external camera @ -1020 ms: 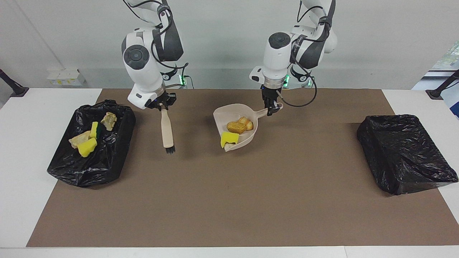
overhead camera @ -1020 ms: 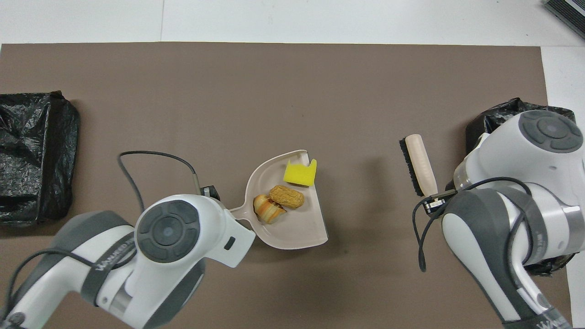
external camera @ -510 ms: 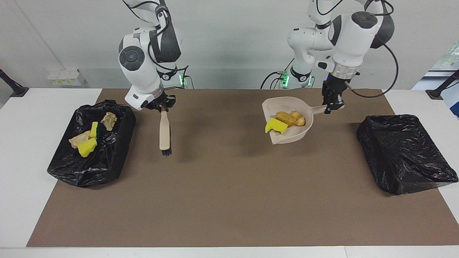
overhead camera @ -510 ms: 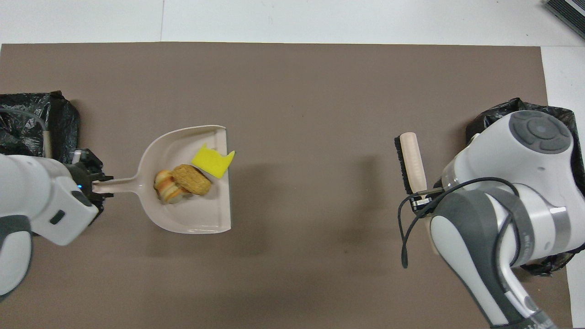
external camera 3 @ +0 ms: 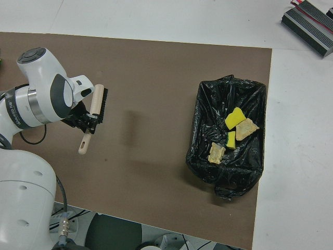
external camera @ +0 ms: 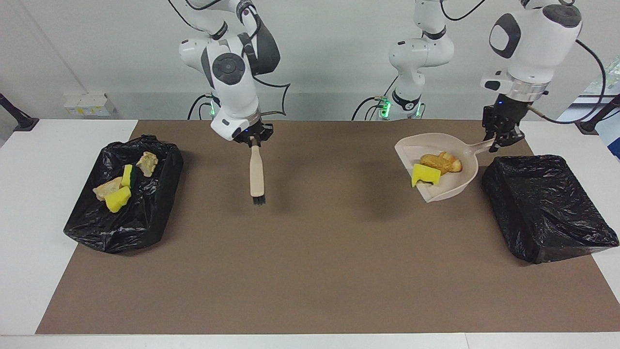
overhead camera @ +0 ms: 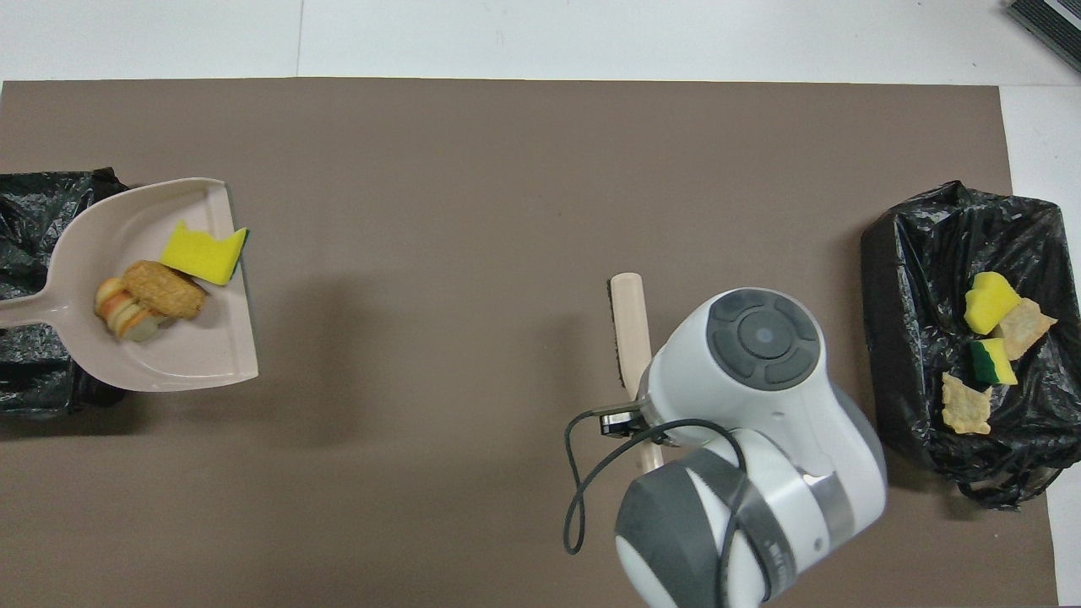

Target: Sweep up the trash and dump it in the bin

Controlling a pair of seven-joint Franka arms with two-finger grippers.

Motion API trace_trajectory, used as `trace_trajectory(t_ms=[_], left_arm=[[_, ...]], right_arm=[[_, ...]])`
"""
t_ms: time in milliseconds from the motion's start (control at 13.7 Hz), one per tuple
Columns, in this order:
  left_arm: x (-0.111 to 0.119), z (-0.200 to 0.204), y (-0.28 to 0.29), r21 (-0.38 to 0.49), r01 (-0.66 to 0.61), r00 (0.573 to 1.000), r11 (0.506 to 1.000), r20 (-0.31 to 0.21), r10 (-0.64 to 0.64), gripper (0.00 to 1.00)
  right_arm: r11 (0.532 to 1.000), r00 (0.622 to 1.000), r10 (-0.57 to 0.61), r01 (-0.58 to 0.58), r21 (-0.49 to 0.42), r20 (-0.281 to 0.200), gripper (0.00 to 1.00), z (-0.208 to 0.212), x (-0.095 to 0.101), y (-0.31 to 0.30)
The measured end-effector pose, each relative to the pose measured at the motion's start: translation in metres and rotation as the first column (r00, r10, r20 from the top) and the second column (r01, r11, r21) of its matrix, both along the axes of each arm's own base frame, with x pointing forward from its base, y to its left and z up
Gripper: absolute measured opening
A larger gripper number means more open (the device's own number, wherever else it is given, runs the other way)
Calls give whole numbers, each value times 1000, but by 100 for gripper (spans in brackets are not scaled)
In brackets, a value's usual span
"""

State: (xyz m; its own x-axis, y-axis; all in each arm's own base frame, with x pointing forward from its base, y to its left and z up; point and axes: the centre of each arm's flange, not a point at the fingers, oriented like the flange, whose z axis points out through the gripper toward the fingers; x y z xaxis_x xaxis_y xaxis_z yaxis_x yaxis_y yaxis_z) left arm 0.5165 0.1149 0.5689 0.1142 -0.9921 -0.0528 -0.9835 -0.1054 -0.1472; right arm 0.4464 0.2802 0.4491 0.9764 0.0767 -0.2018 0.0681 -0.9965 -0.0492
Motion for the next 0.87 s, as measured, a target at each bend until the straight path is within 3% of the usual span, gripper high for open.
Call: trace_trajectory(t_ms=[364, 583, 874], left_arm=[[15, 19, 118, 92, 44, 999, 995, -28, -41, 31], [36, 7, 158, 183, 68, 995, 981, -84, -53, 31], [50, -8, 200, 311, 96, 993, 946, -100, -68, 31]], right_arm=[[1000, 1000, -15, 15, -1, -1, 26, -32, -44, 80], [998, 999, -54, 54, -14, -4, 26, -58, -66, 112], [999, 1000, -11, 10, -50, -29, 26, -103, -104, 154]])
